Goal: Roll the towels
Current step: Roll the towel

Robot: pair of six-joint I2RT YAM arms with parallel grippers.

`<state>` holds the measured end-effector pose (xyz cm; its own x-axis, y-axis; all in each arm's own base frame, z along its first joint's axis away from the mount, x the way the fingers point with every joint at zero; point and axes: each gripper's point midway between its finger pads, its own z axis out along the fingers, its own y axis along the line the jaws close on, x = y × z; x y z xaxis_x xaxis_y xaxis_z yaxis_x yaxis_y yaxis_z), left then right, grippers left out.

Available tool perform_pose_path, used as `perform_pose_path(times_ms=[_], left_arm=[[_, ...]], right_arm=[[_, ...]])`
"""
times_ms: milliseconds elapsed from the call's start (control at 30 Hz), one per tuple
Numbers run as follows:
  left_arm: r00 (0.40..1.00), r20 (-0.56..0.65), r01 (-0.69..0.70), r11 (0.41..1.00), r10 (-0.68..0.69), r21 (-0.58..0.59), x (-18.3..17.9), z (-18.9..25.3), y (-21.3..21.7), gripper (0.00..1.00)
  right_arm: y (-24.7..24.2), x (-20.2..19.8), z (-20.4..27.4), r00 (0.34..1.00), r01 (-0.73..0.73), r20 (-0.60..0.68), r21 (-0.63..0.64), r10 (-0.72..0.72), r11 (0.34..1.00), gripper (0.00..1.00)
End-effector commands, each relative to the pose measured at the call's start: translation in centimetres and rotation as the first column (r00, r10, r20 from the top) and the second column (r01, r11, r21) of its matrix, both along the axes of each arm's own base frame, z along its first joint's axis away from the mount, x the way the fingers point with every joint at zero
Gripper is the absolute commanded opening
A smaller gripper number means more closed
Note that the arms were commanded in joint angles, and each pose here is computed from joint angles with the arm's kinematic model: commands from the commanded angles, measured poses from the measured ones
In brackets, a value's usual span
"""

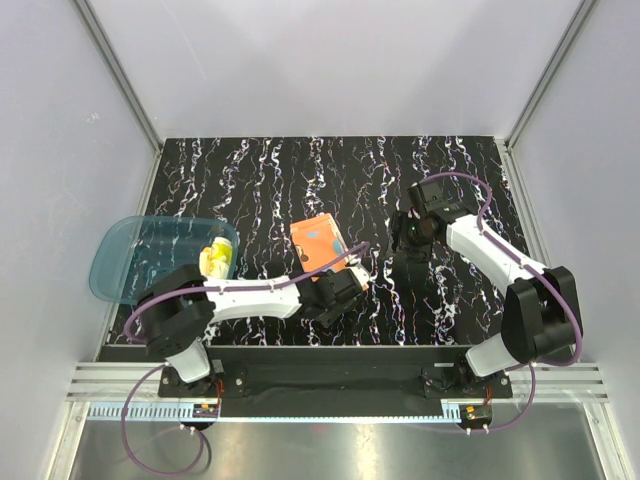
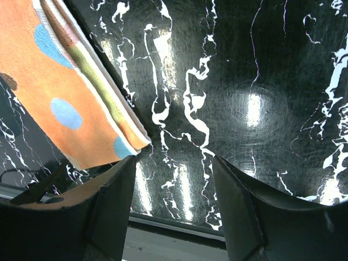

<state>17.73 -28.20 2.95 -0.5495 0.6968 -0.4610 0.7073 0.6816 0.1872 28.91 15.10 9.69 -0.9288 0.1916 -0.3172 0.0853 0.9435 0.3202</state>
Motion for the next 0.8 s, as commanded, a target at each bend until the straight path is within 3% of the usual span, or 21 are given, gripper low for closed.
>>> perform_pose_path(times_ms=[0,533,667,767], left_arm=[[0.999,0.05,0.021,1.0,-0.021,0.018,1.0,0.2,-0.8,0.52],[0.998,0.059,0.02,0.987,-0.029,0.161,1.8,-2.7,0.3,0.5],[0.998,0.049,0.017,0.984,-0.026,0.179,1.8,-3.1,0.4,0.38],[0.999,0.033,0.021,0.983,-0.027,0.185,1.5,-3.6,0.4,0.22]], right_arm=[[-0.1,-0.2,0.6,1.0,-0.004,0.022,0.007,0.004,1.0,0.66],[0.0,-0.1,0.0,1.0,-0.023,0.013,0.004,0.023,1.0,0.66],[-0.1,-0.1,0.1,0.999,-0.029,0.015,-0.002,0.03,1.0,0.66],[-0.1,-0.1,0.0,0.999,-0.035,0.016,-0.008,0.035,0.999,0.66]])
